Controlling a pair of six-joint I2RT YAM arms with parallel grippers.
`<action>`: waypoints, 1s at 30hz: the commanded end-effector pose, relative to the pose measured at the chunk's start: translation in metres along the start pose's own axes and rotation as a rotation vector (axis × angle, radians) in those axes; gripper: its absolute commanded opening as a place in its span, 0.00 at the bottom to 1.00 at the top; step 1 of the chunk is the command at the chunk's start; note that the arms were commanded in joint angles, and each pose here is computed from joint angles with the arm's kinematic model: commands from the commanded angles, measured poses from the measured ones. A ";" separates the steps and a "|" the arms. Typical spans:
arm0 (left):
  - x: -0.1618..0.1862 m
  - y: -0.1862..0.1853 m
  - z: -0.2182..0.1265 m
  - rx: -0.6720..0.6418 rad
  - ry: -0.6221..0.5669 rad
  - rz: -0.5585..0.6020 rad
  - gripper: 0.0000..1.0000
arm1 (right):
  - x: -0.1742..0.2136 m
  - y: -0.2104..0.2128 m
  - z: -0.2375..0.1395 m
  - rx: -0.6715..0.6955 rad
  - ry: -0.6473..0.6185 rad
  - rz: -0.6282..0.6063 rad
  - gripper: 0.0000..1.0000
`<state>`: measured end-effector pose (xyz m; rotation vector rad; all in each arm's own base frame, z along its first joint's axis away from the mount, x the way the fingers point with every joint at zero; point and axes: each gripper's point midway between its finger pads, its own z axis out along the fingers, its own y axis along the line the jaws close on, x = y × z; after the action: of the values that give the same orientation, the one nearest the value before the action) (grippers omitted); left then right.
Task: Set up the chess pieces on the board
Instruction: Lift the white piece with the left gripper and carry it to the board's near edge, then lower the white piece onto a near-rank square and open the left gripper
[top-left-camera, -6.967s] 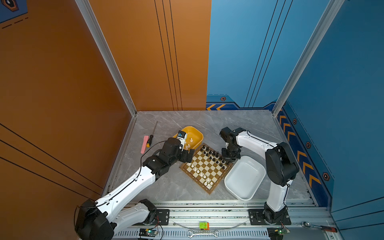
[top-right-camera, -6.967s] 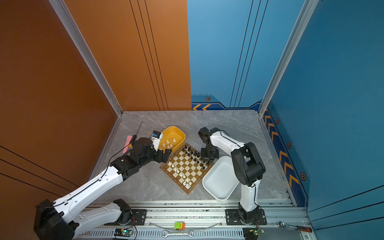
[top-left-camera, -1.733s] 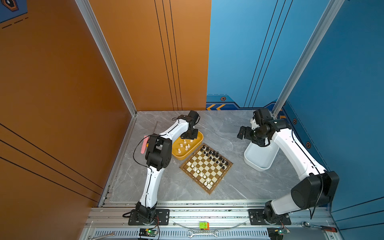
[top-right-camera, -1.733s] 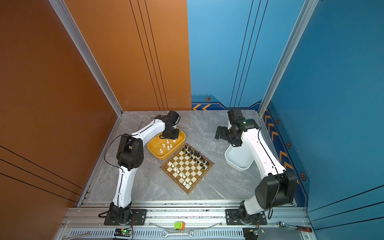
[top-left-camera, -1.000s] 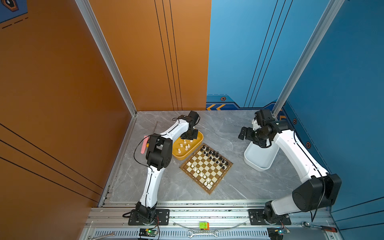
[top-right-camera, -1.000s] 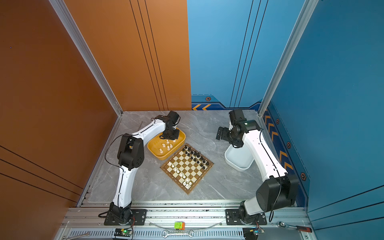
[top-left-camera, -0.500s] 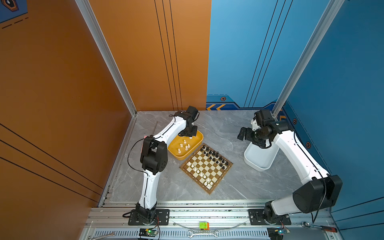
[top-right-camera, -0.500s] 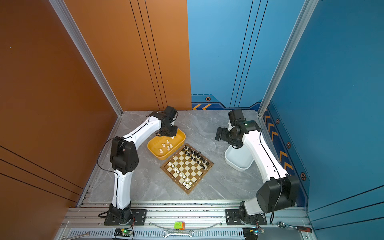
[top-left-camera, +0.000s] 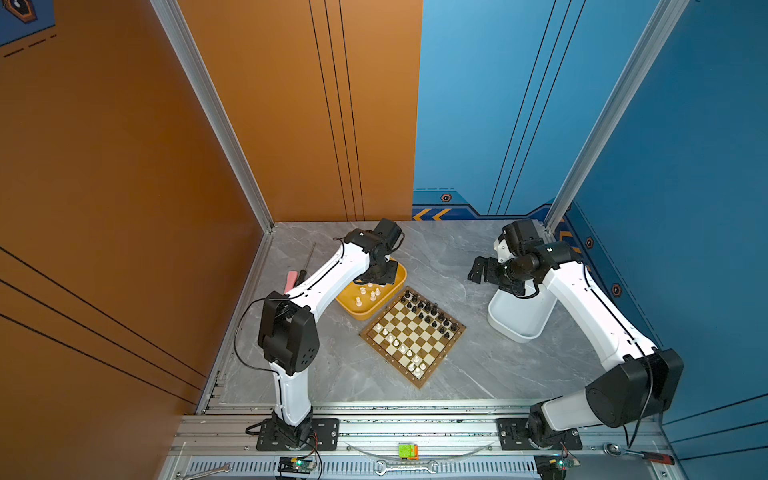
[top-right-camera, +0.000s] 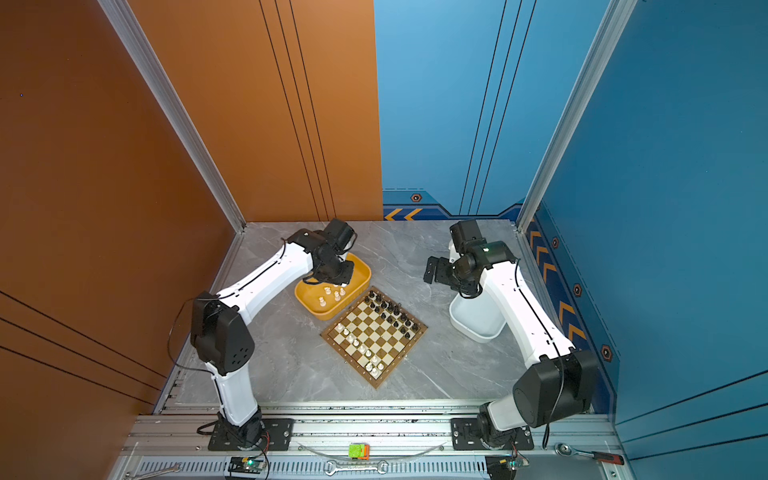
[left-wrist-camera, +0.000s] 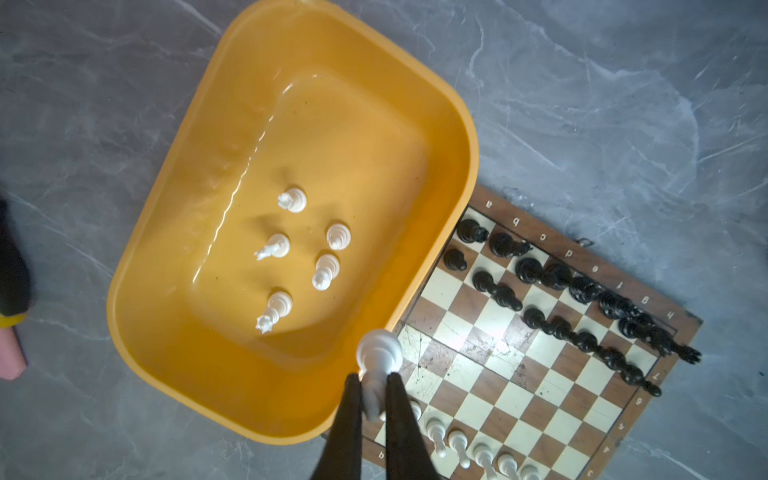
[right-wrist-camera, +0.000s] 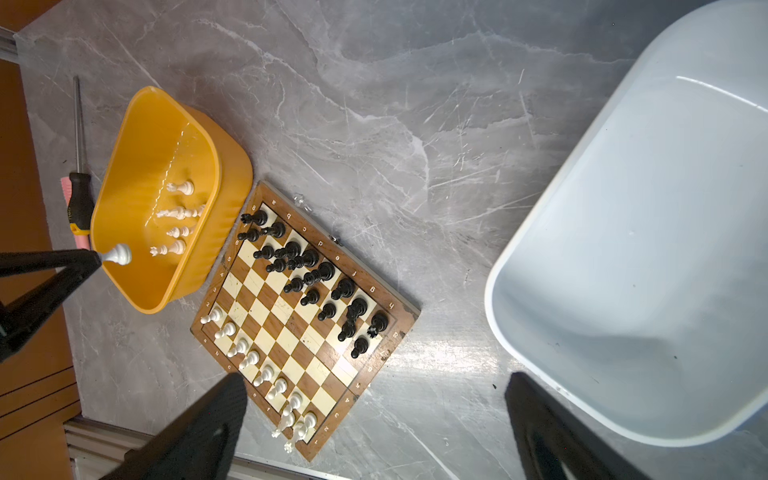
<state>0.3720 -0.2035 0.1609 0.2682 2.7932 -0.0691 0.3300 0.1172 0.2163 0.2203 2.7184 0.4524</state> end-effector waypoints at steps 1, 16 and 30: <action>0.021 0.008 -0.015 -0.034 0.008 -0.025 0.05 | 0.011 0.003 0.003 -0.014 0.045 -0.030 1.00; 0.100 0.016 -0.002 -0.064 0.086 -0.098 0.05 | 0.009 0.016 0.013 -0.023 0.083 -0.067 1.00; 0.121 0.005 0.033 -0.014 0.113 -0.143 0.06 | 0.005 0.017 0.013 0.000 0.110 -0.086 1.00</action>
<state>0.2745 -0.1730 0.0915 0.0955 2.9235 -0.0093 0.3384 0.1368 0.2086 0.1146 2.7847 0.4642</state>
